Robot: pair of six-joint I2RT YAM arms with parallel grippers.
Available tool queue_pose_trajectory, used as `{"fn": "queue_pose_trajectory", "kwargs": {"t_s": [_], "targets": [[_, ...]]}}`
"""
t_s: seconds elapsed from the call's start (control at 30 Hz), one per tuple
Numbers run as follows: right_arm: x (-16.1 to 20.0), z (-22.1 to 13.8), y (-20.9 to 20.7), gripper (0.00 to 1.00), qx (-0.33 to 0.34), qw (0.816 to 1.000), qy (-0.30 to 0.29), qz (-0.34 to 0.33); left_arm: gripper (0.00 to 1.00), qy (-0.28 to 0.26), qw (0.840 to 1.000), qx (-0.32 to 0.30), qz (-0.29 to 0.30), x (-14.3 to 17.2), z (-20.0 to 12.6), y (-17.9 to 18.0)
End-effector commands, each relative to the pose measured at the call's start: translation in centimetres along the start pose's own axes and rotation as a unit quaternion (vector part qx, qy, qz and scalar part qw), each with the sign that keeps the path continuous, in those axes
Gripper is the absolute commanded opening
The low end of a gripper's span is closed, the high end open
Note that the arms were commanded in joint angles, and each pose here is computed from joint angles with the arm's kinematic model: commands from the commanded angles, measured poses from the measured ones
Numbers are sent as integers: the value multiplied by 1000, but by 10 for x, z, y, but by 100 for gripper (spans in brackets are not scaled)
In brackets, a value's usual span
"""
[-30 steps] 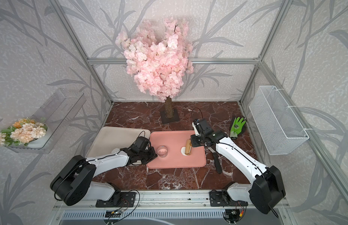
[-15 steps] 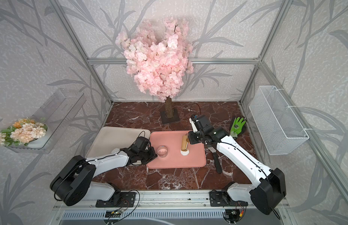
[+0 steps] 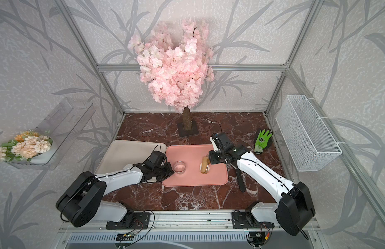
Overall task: Roll out the dumpling wrappers from the dough
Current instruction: Flatten out the dough on the work surface.
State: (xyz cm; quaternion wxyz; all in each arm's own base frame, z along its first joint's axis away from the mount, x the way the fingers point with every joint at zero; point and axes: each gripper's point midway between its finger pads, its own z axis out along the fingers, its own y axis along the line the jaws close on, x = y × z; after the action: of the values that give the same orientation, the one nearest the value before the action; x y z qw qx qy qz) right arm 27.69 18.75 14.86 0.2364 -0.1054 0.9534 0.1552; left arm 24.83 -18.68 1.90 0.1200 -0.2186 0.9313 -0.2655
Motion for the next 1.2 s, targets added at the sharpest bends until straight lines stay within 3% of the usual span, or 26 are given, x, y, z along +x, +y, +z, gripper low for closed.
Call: {"fn": "queue_pose_trajectory", "kwargs": {"t_s": [0.0, 0.57, 0.93, 1.17], "targets": [[19, 7, -37, 0, 73, 997, 26, 4, 0, 20, 996, -80, -14, 14, 5, 42], [14, -11, -50, 0, 107, 994, 6, -8, 0, 21, 996, -81, -17, 15, 6, 46], [-39, -41, 7, 0, 9, 998, -56, -19, 0, 22, 996, -79, -19, 17, 7, 47], [-29, -12, 25, 0, -17, 999, -33, -18, 0, 23, 996, -82, -17, 17, 6, 47]]}}
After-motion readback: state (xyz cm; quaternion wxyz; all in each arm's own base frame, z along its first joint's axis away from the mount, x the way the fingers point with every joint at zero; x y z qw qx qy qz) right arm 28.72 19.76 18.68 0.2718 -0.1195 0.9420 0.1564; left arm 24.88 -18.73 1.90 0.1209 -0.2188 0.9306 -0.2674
